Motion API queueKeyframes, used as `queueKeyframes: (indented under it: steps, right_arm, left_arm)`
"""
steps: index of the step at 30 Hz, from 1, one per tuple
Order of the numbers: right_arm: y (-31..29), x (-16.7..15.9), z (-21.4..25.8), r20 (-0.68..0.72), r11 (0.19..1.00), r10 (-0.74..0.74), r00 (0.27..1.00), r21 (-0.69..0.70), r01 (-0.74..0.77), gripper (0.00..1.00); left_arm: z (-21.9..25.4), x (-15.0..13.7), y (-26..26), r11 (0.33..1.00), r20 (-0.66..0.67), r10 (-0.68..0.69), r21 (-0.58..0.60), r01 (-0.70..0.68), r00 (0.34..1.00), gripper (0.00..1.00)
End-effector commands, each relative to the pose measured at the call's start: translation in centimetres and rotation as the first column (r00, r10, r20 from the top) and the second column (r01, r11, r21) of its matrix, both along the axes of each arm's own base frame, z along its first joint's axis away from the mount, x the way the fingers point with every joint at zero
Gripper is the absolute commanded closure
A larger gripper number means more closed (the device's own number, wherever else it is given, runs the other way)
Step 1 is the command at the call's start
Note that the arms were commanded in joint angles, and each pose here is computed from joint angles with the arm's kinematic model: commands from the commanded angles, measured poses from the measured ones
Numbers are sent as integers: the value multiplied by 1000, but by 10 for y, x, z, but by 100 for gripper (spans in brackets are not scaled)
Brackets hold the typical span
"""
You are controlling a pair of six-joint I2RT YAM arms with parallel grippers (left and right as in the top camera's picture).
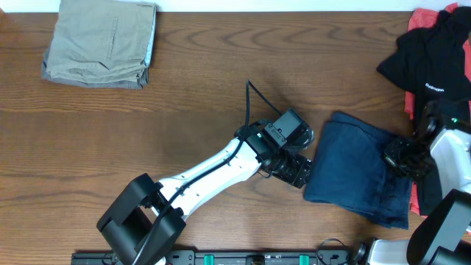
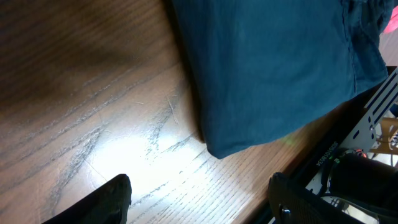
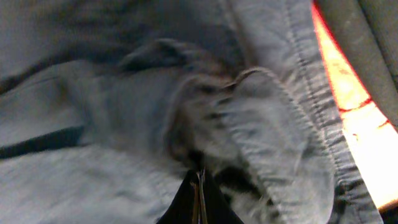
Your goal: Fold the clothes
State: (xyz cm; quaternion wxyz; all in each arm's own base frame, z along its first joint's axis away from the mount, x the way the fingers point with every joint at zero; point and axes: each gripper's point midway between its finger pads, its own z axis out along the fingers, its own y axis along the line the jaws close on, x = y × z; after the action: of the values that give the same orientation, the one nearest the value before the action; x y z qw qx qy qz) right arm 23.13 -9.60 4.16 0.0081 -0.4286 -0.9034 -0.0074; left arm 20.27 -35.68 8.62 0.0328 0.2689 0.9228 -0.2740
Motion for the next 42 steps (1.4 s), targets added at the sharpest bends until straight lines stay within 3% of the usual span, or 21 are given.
queueKeyframes:
  steps: [1,8,16,28,30,35,42]
  right_arm:
    - [-9,-13,-11,-27,996,-63,998,-65,62,99]
    - [-15,-33,-30,-67,984,-162,985,-87,156,99]
    - [-8,-33,-24,-76,986,-167,983,-40,164,99]
    - [34,-8,-40,13,999,-7,1000,46,6,99]
    - [46,1,-40,37,997,37,999,61,-40,99]
    - [81,14,-44,58,990,118,991,74,-122,99]
    - [158,37,-55,155,938,245,957,214,-274,99]
  left_arm:
    - [-6,0,1,1000,1,-14,14,14,1000,28]
    - [-7,-1,2,1000,-3,-14,19,14,1000,28]
    - [-7,-2,3,1000,-6,-14,23,14,1000,28]
    - [-10,3,6,999,17,0,47,-1,1000,28]
    - [-13,10,13,996,46,21,83,-25,999,16]
    - [-19,24,36,981,24,127,144,-129,992,12]
    - [-23,50,83,945,-25,261,214,-250,965,7]
